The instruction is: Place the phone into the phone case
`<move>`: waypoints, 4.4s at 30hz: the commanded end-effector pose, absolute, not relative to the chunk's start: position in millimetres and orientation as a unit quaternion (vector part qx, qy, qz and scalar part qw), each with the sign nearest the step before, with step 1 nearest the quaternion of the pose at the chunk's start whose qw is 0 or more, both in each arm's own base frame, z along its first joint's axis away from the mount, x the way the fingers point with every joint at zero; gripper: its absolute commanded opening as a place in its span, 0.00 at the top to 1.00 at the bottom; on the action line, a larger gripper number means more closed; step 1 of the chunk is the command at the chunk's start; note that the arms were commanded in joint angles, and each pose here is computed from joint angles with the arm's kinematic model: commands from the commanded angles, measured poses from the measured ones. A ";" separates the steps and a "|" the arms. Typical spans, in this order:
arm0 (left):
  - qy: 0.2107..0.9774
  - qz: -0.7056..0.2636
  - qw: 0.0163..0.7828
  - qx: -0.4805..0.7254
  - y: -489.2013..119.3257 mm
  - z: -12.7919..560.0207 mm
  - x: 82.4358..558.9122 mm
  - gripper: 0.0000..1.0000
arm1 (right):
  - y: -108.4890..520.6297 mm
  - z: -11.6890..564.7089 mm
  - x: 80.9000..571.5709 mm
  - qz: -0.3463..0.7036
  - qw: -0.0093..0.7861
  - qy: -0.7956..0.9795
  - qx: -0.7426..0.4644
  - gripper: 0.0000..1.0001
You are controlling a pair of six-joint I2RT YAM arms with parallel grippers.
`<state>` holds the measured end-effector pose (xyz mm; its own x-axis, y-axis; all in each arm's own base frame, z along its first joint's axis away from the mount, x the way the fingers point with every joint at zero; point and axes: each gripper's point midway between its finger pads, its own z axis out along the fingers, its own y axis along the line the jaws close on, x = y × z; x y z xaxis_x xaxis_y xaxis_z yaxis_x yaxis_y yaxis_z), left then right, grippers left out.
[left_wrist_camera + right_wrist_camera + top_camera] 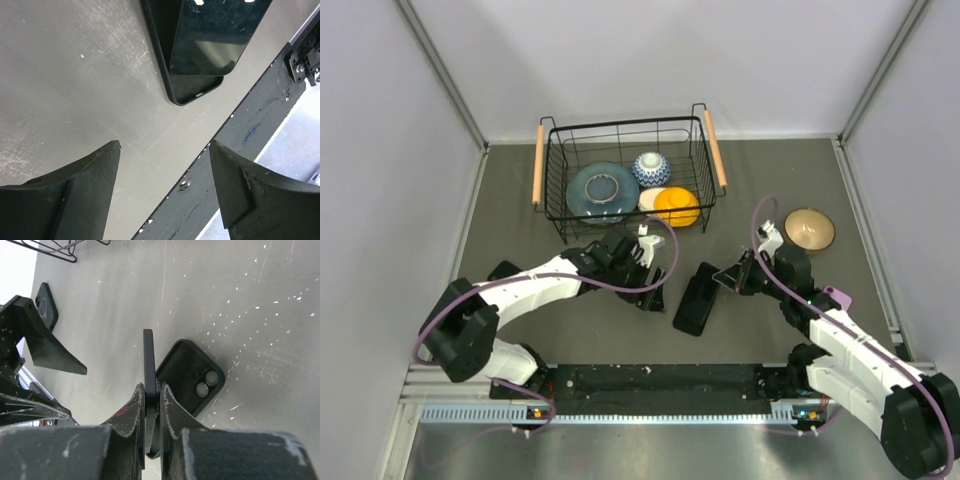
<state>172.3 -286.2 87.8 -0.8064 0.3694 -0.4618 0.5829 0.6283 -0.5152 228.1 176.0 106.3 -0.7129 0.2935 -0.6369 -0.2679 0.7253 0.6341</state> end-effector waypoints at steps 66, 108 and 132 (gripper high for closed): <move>0.938 -0.286 0.160 0.110 -298.4 52.6 165.3 0.77 | 197.9 43.4 211.9 0.377 0.324 0.864 -0.076 0.98; 0.932 -0.289 0.208 0.071 -286.8 58.0 202.6 0.66 | 223.0 20.1 202.4 0.330 0.194 0.919 -0.091 0.59; 0.914 -0.353 0.170 0.103 -320.9 52.6 197.8 0.55 | 218.5 46.7 179.1 0.387 0.237 0.891 0.021 0.35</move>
